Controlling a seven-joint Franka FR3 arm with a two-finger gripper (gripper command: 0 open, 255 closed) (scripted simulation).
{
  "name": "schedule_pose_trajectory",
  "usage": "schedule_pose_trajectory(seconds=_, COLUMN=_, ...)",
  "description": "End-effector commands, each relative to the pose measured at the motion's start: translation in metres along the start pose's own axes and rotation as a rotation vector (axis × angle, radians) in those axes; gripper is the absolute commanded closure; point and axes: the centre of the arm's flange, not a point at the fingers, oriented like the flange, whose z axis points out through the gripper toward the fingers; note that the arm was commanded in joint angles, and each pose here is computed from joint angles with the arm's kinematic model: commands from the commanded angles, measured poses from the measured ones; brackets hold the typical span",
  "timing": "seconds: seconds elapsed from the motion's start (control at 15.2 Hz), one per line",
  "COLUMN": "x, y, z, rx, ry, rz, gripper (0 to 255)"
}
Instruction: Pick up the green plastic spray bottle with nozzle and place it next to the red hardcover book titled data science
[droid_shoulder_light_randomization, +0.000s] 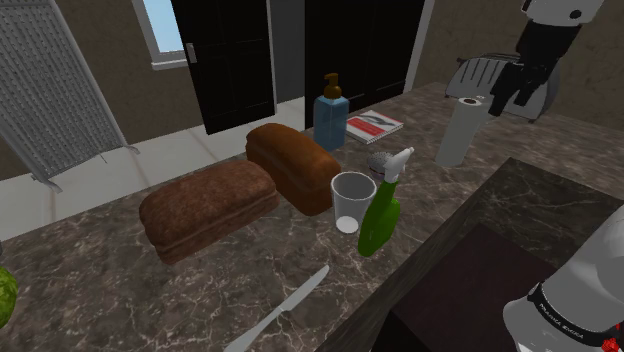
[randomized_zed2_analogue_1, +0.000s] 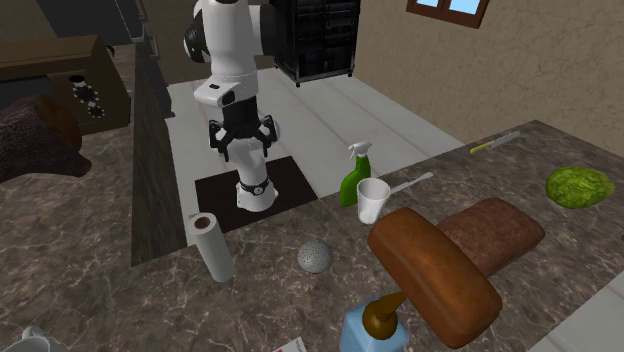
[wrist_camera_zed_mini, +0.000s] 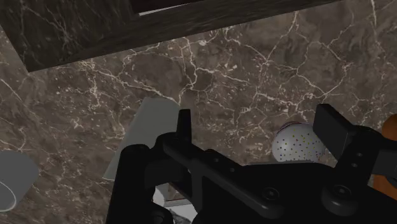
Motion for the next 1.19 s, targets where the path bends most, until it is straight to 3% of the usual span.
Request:
schedule_pose_trajectory(seconds=0.0, x=0.0, y=0.0, z=0.0, rx=0.0, ry=0.0, rz=0.0, gripper=0)
schedule_pose_trajectory(seconds=0.59, x=-0.05, y=-0.106, z=-0.007, rx=0.004, ry=0.004, rz=0.448, gripper=0)
schedule_pose_trajectory(seconds=1.12, x=-0.052, y=-0.211, z=-0.013, rx=0.008, ry=0.007, rz=0.847, gripper=0)
